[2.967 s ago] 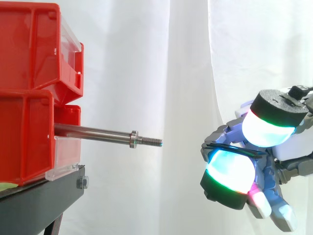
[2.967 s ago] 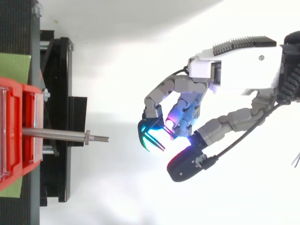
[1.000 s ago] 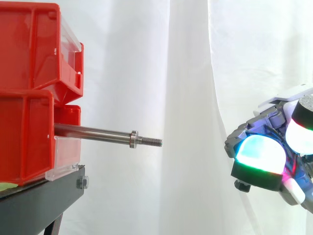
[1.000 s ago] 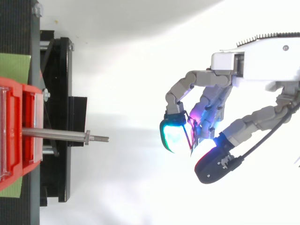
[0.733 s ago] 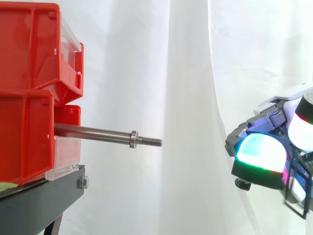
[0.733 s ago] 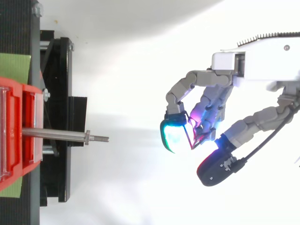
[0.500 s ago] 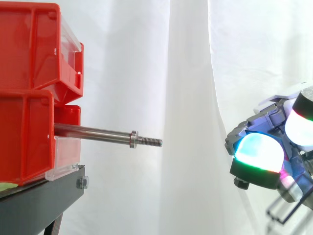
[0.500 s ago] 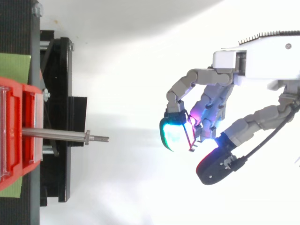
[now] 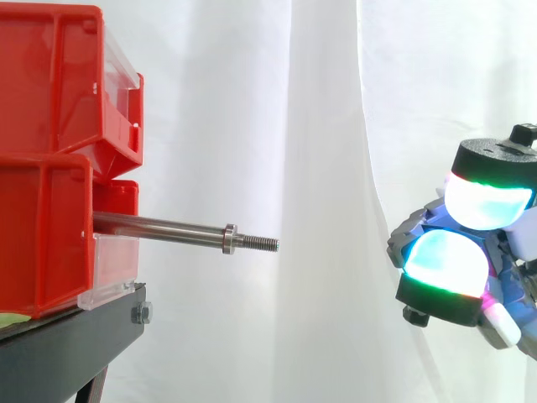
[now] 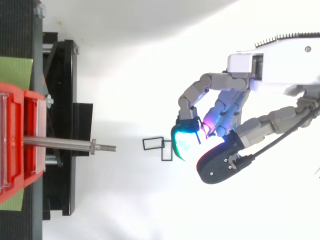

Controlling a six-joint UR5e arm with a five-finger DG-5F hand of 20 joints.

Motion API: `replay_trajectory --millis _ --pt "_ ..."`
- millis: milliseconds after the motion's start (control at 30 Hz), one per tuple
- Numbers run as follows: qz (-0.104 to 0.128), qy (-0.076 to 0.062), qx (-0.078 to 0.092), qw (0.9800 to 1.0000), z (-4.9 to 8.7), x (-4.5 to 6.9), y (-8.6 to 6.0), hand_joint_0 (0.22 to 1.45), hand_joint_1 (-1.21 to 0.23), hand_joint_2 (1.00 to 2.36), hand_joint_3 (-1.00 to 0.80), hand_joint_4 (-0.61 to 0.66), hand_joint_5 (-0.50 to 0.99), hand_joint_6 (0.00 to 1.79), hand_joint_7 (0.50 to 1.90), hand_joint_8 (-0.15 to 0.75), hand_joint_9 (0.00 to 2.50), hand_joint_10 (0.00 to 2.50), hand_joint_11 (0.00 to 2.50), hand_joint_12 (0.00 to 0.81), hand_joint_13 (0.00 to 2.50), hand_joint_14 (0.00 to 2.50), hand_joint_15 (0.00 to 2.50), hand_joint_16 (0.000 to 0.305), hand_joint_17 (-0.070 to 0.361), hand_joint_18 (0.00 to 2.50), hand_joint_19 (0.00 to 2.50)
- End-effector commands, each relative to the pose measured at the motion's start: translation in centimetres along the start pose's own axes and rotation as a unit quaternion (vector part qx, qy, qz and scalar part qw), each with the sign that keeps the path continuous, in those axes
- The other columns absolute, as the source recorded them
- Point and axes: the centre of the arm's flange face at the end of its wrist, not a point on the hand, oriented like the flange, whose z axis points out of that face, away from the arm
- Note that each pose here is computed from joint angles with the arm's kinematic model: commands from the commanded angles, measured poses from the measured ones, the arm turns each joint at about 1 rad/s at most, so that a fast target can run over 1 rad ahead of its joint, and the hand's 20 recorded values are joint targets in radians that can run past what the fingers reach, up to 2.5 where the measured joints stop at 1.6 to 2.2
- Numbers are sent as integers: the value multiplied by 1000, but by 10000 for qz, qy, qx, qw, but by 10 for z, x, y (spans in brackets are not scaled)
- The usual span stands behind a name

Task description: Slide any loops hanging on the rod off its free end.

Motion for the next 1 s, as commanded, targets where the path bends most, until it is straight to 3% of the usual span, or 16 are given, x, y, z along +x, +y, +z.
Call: replay_trajectory --millis 0,567,833,967 --pt "2 5 20 10000 0 0 0 616 -618 1000 -500 95 -183 860 964 283 1006 14 455 242 1191 14 367 41 93 1121 527" --pt "-11 12 144 9999 -6 -3 -1 605 -696 1020 -282 -10 -173 894 1036 281 1016 15 458 244 1186 16 378 41 93 1110 539" --pt "-43 -18 120 9999 -18 -6 13 601 -728 1027 -176 -98 -167 918 1036 277 1029 15 462 249 1192 14 384 41 93 1115 535" --pt "-49 -66 217 9997 -25 -9 16 603 -728 1026 -183 -108 -167 917 1037 276 1037 15 465 249 1192 15 385 42 94 1113 536"
